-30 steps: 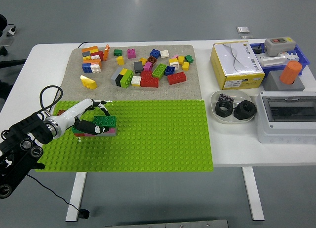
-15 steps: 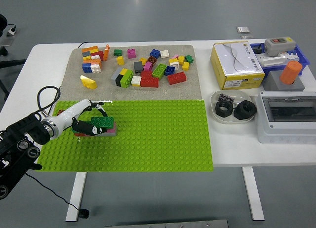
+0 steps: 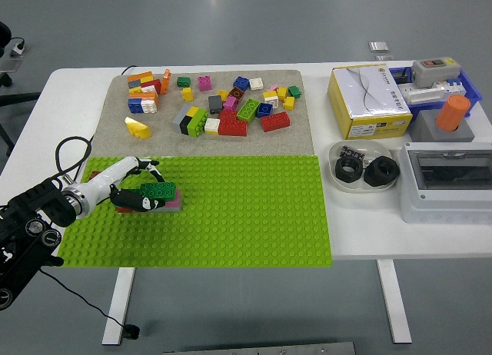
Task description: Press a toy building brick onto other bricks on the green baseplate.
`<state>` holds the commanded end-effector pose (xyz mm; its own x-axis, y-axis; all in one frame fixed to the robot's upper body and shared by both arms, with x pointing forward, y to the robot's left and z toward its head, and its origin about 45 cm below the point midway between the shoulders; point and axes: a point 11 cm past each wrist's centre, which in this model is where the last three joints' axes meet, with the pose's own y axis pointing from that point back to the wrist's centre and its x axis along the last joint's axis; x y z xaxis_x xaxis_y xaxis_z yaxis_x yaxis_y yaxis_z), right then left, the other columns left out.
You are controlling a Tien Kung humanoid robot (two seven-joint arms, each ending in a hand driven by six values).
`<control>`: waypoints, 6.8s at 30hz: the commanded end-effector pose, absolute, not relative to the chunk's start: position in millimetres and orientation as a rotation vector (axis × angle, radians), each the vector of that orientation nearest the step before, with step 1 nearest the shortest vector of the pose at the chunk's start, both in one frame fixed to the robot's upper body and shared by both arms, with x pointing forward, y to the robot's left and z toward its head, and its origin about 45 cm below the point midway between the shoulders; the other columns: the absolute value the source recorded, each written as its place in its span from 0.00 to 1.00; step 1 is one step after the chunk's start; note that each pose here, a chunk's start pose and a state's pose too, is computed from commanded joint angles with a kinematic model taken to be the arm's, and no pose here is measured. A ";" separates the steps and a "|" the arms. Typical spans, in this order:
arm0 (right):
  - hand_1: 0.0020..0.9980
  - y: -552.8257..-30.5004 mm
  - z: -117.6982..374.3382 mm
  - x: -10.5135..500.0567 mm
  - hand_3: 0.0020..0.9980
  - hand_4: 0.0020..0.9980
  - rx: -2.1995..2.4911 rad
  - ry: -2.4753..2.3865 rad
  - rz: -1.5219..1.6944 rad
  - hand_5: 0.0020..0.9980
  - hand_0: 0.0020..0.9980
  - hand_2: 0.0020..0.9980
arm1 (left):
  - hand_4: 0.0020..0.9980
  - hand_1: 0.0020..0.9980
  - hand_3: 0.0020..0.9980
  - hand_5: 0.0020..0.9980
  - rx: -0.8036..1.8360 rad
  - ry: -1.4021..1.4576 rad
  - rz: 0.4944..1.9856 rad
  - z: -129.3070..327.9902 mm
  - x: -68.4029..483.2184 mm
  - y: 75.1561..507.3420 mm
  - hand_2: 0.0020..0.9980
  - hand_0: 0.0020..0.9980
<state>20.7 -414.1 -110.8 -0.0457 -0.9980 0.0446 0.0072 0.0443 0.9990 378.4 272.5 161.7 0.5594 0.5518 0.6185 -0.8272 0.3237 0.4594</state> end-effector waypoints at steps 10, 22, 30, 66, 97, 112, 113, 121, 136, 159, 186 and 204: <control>0.66 -414.2 -110.6 21.9 0.87 0.64 1.153 -1.260 -1.210 1.00 0.69 0.63 | 0.61 0.97 0.51 0.00 0.826 -0.386 0.924 160.6 377.6 269.5 0.94 0.96; 0.66 -414.3 -110.6 22.7 0.87 0.64 1.157 -1.262 -1.207 1.00 0.69 0.63 | 0.55 0.97 0.52 0.00 0.822 -0.390 0.927 160.6 378.3 269.0 0.94 0.96; 0.66 -414.2 -110.5 22.7 0.87 0.64 1.157 -1.259 -1.209 1.00 0.69 0.63 | 0.55 0.96 0.53 0.00 0.824 -0.389 0.929 160.0 378.4 269.6 0.94 0.96; 0.66 -414.0 -110.6 21.6 0.87 0.63 1.155 -1.257 -1.212 1.00 0.69 0.63 | 0.59 0.97 0.59 0.00 0.835 -0.387 0.920 157.3 377.2 272.0 0.95 0.96; 0.66 -414.2 -110.4 22.8 0.87 0.63 1.157 -1.259 -1.213 1.00 0.69 0.63 | 0.69 0.98 0.63 0.00 0.871 -0.387 0.880 157.0 374.9 273.5 0.97 0.96; 0.66 -413.7 -110.5 23.2 0.87 0.63 1.158 -1.258 -1.212 1.00 0.69 0.63 | 0.90 0.99 0.77 0.00 0.887 -0.406 0.873 159.3 375.7 274.6 1.00 0.97; 0.66 -413.7 -110.5 23.3 0.87 0.63 1.158 -1.258 -1.213 1.00 0.69 0.63 | 0.90 0.99 0.77 0.00 0.887 -0.408 0.873 159.8 375.9 274.7 1.00 0.97; 0.66 -413.8 -110.5 23.2 0.87 0.63 1.158 -1.258 -1.212 1.00 0.69 0.63 | 0.95 1.00 0.79 0.00 0.883 -0.425 0.880 164.2 377.7 275.3 1.00 0.98; 0.66 -413.6 -110.8 20.3 0.87 0.63 1.152 -1.258 -1.218 1.00 0.69 0.63 | 1.00 1.00 0.79 0.00 0.867 -0.489 0.883 186.7 375.7 274.3 1.00 0.98; 0.66 -413.0 -111.3 16.1 0.87 0.63 1.145 -1.250 -1.223 1.00 0.69 0.63 | 1.00 0.99 0.62 0.48 0.913 -0.888 0.863 219.7 342.9 268.4 0.96 1.00; 0.66 -413.4 -110.9 20.9 0.87 0.63 1.154 -1.262 -1.217 1.00 0.69 0.63 | 1.00 0.98 0.62 0.47 0.946 -0.779 0.865 190.5 346.0 270.5 0.96 1.00; 0.66 -413.1 -110.9 21.6 0.87 0.64 1.156 -1.263 -1.216 1.00 0.69 0.63 | 1.00 0.98 0.62 0.47 0.948 -0.744 0.876 183.7 347.8 271.0 0.97 1.00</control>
